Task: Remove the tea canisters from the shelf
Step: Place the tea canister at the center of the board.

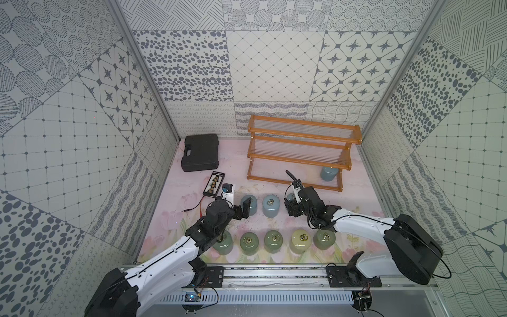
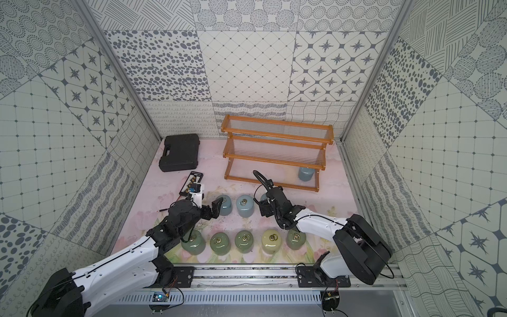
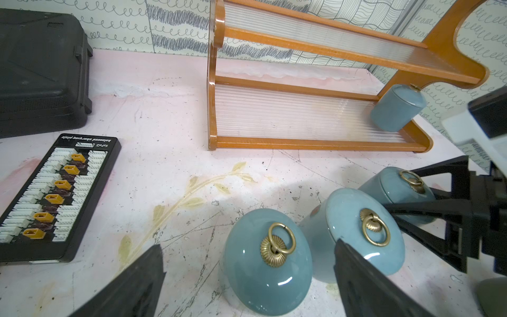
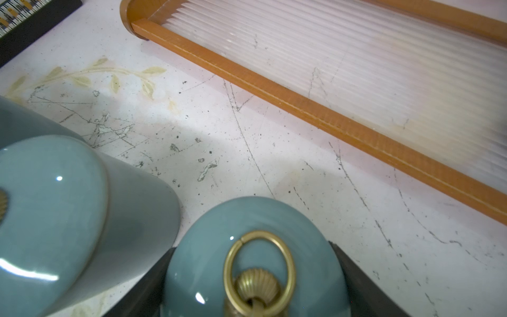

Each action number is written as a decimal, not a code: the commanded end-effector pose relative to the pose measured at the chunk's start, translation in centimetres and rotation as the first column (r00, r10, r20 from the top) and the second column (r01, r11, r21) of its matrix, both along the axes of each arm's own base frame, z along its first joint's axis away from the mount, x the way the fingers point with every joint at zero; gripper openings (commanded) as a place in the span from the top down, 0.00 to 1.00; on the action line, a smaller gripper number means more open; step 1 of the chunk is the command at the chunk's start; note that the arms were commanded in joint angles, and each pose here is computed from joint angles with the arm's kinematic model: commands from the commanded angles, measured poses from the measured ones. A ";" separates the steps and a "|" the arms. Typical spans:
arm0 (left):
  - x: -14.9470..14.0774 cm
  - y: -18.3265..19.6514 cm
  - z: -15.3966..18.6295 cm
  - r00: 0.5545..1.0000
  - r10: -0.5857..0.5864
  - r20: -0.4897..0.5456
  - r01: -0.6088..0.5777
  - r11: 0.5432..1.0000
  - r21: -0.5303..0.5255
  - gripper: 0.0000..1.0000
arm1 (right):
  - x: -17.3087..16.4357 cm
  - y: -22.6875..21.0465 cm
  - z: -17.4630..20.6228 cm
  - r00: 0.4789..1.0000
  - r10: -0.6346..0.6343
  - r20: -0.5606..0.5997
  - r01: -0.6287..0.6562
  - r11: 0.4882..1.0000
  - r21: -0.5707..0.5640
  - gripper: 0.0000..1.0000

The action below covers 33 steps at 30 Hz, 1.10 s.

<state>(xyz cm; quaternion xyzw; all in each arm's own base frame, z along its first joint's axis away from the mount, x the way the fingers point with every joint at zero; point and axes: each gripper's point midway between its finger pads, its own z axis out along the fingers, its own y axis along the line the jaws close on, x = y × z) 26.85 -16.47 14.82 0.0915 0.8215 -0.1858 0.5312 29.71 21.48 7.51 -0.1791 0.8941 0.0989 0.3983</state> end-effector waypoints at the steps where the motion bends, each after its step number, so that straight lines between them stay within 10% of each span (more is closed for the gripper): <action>1: 0.3 0.1 0.6 1.000 0.006 0.021 -0.006 1.000 -0.002 0.00 | 1.0 0.8 2.8 0.996 -0.018 0.088 0.012 0.997 0.071 0.26; 33: 0.4 0.4 0.5 0.999 0.020 0.030 -0.021 1.000 0.016 0.00 | 1.2 0.5 4.5 0.992 -0.034 0.121 0.024 0.997 0.077 0.01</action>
